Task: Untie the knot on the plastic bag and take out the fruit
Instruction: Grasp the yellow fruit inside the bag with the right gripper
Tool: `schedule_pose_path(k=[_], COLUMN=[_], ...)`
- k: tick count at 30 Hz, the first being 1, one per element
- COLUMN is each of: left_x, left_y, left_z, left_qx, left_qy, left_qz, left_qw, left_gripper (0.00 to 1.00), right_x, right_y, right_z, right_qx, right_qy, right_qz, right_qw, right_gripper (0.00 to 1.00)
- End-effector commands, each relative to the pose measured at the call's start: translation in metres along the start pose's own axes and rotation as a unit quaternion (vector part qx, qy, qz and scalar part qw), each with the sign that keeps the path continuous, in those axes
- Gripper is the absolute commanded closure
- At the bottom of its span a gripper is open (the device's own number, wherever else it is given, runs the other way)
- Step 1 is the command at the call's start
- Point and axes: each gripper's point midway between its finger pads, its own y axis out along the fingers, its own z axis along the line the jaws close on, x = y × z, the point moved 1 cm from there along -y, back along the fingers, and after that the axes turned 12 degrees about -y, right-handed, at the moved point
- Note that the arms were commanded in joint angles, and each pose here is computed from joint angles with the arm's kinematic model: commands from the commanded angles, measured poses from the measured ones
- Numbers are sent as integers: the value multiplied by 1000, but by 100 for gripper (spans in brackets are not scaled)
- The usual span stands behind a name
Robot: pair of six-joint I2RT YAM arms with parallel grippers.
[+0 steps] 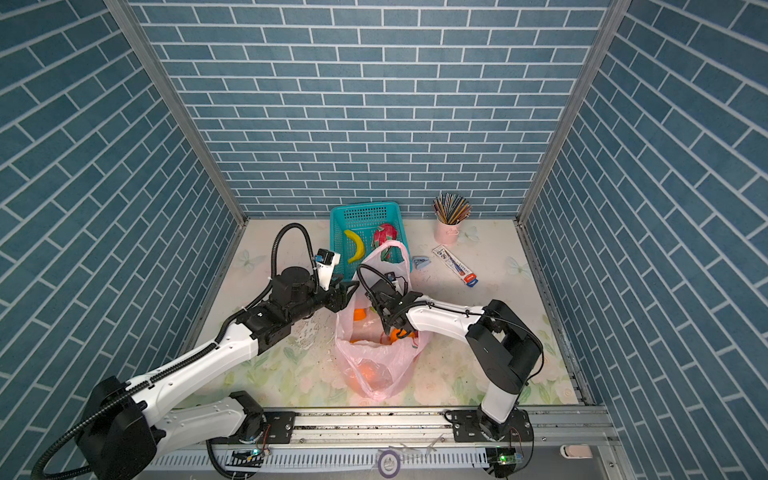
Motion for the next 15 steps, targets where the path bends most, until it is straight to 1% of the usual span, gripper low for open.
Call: schedule_pose_path(k=[1, 8, 15], left_x=[5, 7, 10], left_y=[-3, -3, -3], left_z=[-5, -5, -3], left_qx=[-9, -8, -1], left_qy=[0, 0, 1], left_qz=[-13, -15, -20], left_qw=[1000, 1000, 1000], left_gripper=[35, 29, 28], right_x=[10, 21, 30], right_y=[-20, -50, -85], right_z=[6, 10, 23], right_qx=[42, 90, 158], right_qy=[12, 24, 18], right_qz=[-24, -65, -107], right_qw=[999, 994, 982], right_gripper=[52, 54, 54])
